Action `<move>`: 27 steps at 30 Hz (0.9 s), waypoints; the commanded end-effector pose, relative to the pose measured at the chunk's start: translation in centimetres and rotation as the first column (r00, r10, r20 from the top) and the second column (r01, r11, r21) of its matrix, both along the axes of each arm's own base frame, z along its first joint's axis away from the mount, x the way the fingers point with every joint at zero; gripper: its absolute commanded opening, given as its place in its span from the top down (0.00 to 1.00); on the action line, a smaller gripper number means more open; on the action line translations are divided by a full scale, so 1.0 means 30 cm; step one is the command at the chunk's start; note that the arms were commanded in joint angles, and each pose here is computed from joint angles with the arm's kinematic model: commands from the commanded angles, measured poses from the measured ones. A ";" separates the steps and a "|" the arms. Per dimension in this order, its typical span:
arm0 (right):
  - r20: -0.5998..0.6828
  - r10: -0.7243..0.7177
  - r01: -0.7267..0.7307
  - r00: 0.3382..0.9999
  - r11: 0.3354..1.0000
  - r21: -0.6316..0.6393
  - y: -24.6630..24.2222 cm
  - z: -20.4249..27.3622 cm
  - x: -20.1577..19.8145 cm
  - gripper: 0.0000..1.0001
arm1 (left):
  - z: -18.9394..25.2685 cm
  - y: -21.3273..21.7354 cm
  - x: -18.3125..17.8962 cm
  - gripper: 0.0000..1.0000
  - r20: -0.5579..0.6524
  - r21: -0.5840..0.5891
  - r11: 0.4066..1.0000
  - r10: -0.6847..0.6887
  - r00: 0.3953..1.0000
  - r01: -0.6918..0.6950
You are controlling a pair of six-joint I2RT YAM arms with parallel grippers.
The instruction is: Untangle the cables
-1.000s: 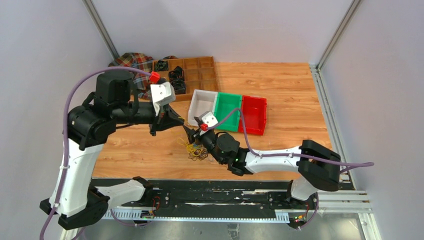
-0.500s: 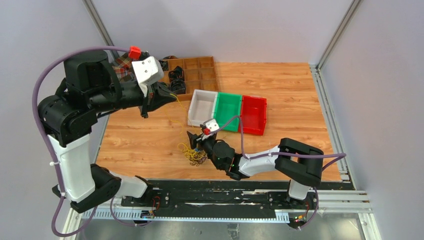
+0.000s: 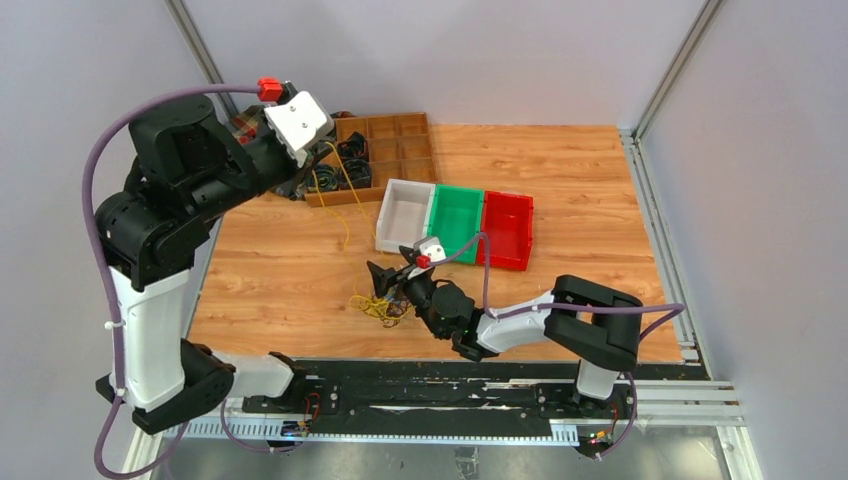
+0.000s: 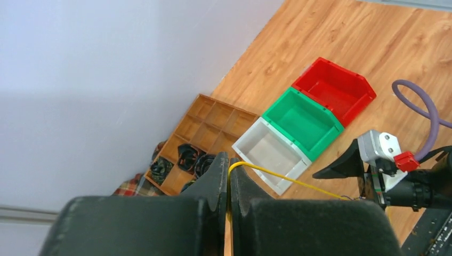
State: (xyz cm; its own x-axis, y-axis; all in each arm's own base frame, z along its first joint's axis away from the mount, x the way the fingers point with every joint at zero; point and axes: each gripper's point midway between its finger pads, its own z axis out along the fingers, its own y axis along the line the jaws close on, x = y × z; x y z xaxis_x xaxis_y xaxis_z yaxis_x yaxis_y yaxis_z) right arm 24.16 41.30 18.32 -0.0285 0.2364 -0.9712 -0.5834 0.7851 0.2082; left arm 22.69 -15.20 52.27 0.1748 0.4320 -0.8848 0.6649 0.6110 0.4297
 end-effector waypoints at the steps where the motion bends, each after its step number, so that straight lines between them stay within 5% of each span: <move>1: -0.034 0.060 -0.067 0.998 0.966 -0.251 -0.038 -0.183 -0.048 0.23 | 0.294 0.055 -0.054 1.00 0.321 -0.182 0.983 0.061 0.945 -0.002; 6: -0.037 0.241 -0.243 0.970 0.956 -0.166 0.004 -0.030 -0.106 0.22 | -0.143 0.004 -0.031 1.00 0.075 -0.013 0.999 -0.031 0.997 0.032; 13: -0.091 0.249 -0.262 0.964 0.948 -0.182 -0.023 -0.037 -0.120 0.24 | -0.528 0.033 -0.086 0.99 -0.123 0.205 0.973 -0.086 0.989 0.110; 27: -0.358 0.222 -0.332 0.907 0.900 -0.282 -0.107 -0.260 -0.203 0.37 | -0.739 0.189 -0.018 1.00 -0.121 0.475 0.879 0.110 0.987 -0.040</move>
